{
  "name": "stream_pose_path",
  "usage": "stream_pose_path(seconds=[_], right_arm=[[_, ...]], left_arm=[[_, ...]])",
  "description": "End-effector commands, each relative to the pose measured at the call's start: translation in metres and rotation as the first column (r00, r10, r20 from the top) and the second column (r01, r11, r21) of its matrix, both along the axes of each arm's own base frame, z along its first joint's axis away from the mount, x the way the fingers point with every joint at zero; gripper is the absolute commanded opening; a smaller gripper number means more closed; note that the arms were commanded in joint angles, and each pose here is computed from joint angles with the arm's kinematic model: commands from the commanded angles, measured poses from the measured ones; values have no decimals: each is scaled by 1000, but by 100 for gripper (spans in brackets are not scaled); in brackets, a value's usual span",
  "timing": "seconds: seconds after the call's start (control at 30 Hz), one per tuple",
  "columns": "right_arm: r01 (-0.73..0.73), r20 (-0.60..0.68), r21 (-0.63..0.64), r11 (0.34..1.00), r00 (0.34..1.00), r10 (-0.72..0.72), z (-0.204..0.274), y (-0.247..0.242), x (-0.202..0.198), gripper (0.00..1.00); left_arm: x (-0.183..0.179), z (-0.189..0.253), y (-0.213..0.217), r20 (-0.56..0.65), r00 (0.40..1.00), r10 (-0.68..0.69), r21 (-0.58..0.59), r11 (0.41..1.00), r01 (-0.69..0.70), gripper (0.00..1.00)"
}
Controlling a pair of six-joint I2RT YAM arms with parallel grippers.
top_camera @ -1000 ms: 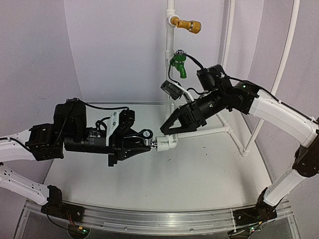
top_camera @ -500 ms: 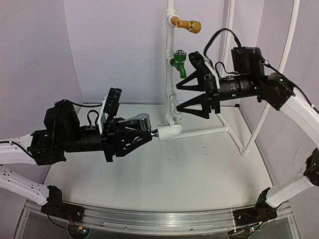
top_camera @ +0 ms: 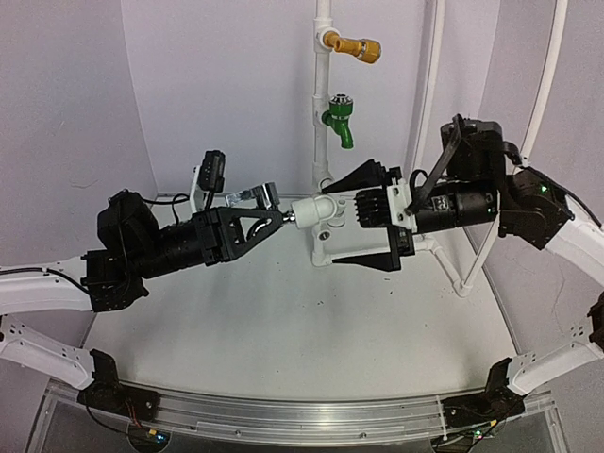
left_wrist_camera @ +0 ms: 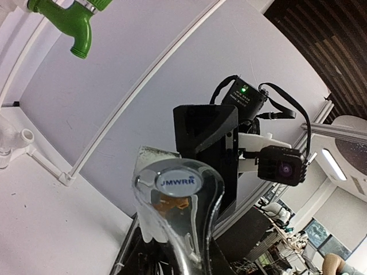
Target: Install the water faucets
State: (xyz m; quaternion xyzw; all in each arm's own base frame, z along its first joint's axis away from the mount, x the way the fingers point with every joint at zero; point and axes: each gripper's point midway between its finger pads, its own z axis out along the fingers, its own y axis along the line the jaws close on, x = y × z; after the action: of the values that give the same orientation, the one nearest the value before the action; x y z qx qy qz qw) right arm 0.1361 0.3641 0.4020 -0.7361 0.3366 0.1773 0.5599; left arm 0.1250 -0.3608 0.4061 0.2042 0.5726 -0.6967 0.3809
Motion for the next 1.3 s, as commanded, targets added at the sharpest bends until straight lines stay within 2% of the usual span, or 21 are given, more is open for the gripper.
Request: stream_pose_path(seconds=[0.0,0.1,0.17,0.33,0.47,0.57,0.7,0.83,0.97,1.1,1.2,1.27], right_arm=[[40,129,15,999,991,-41,8,5,9,87],[57,97,29,998,994,-59,9,11,12,84],[61,70,30,998,996,-63,8,14,12,79],[74,-19,51,996,997,-73,12,16,10,46],[79,-169,79,994,984,-64,19,20,4,28],[54,-298,88,995,954,-26,21,23,-7,18],[36,-489,74,997,872,5,19,27,-20,14],[-10,-636,61,998,770,46,16,31,-34,13],[-58,-779,40,998,623,67,12,33,-42,11],[-119,-899,5,993,434,57,5,33,-42,8],[-181,-970,-27,983,241,18,-6,29,-39,8],[-223,-990,-42,974,140,-11,-13,28,-39,7]], left_arm=[[-26,40,6,54,988,-143,-143,978,150,0],[-35,41,0,82,976,-200,-128,970,209,0],[-39,38,-3,93,968,-231,-118,963,241,0],[-46,44,0,160,957,-243,-126,956,264,0],[-44,48,4,271,948,-166,-99,975,200,0],[-51,49,4,397,907,-139,-64,982,178,0],[-64,36,-6,581,807,-104,39,994,100,0],[-69,13,-26,770,633,-83,153,987,-56,0],[-62,-4,-34,849,519,-94,207,965,-164,0],[-53,-3,-27,899,434,-59,186,949,-256,0],[-48,-4,-22,931,363,-49,176,929,-325,0],[-45,-9,-21,945,321,-64,185,913,-364,0]])
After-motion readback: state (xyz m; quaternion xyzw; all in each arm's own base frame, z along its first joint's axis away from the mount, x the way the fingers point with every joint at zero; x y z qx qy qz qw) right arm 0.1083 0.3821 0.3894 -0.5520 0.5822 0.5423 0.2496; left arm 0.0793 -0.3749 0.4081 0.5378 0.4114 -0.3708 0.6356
